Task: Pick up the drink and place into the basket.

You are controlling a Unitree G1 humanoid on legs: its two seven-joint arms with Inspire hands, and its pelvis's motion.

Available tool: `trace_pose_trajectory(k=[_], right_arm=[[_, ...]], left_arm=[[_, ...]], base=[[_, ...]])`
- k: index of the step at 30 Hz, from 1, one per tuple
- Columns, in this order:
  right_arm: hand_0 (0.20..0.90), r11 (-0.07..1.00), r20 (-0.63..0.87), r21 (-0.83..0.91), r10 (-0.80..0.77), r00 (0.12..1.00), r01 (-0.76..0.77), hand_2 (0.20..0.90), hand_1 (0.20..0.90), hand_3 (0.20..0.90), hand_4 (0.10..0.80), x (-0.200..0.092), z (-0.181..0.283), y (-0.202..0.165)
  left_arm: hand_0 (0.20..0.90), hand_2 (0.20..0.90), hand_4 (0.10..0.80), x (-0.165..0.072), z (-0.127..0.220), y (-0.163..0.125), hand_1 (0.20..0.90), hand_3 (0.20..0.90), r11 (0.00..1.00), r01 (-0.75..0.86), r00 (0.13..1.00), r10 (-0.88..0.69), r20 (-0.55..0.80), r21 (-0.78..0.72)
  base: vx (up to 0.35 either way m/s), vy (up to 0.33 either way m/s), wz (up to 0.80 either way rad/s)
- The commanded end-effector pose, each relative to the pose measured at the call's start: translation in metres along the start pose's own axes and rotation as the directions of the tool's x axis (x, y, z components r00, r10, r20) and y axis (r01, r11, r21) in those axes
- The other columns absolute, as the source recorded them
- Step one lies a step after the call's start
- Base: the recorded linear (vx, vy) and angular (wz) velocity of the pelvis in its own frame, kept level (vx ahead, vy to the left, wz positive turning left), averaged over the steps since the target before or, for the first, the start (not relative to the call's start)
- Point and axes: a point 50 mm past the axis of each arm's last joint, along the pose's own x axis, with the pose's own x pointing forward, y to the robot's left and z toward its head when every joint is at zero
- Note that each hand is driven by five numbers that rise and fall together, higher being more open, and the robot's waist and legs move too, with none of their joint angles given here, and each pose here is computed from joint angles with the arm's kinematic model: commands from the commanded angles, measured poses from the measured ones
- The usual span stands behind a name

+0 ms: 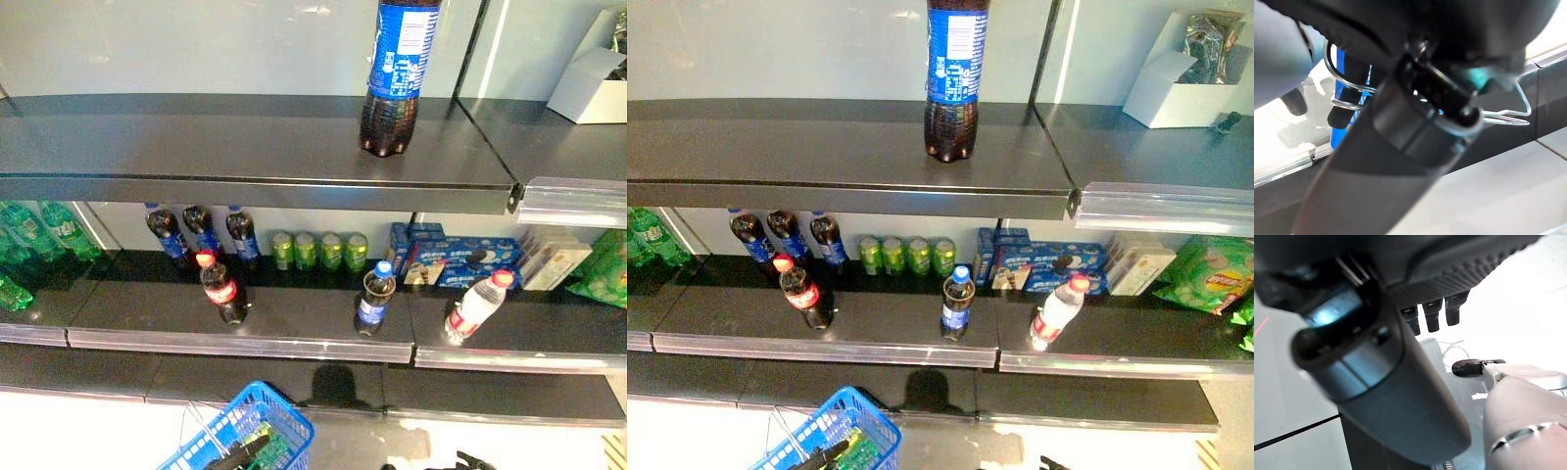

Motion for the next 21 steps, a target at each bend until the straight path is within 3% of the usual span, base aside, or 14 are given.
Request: trace_pose_trajectory(k=[1, 8, 16, 21], right_arm=[[0.9, 0.999, 0.123, 0.001, -0.045, 0.991, 0.046, 0.9, 0.9, 0.9, 0.8, 0.001, 0.027, -0.016], [0.9, 1.0, 0.149, 0.004, 0.004, 0.989, -0.005, 0.9, 0.9, 0.9, 0.8, 0.003, 0.037, -0.005], [0.9, 0.998, 0.086, -0.056, 0.004, 0.996, 0.0, 0.9, 0.9, 0.9, 0.8, 0.003, 0.025, -0.004], [0.9, 0.998, 0.084, -0.013, -0.057, 0.995, 0.058, 0.9, 0.9, 0.9, 0.8, 0.002, 0.029, -0.015]], left_arm=[[0.3, 0.3, 0.1, 0.004, 0.065, -0.036, 0.3, 0.2, 0.96, 0.228, 0.952, -0.254, 0.172, 0.16], [0.3, 0.3, 0.1, -0.001, 0.083, -0.034, 0.3, 0.2, 0.961, 0.214, 0.939, -0.252, 0.233, 0.177], [0.3, 0.3, 0.1, 0.003, 0.079, -0.041, 0.3, 0.2, 0.966, 0.216, 0.938, -0.246, 0.243, 0.145], [0.3, 0.3, 0.1, 0.006, 0.067, -0.047, 0.3, 0.2, 0.959, 0.248, 0.935, -0.273, 0.226, 0.134]], base=[[-0.161, -0.096, -0.26], [-0.242, -0.048, -0.56], [-0.061, -0.193, -0.17], [-0.061, 0.012, 0.02]])
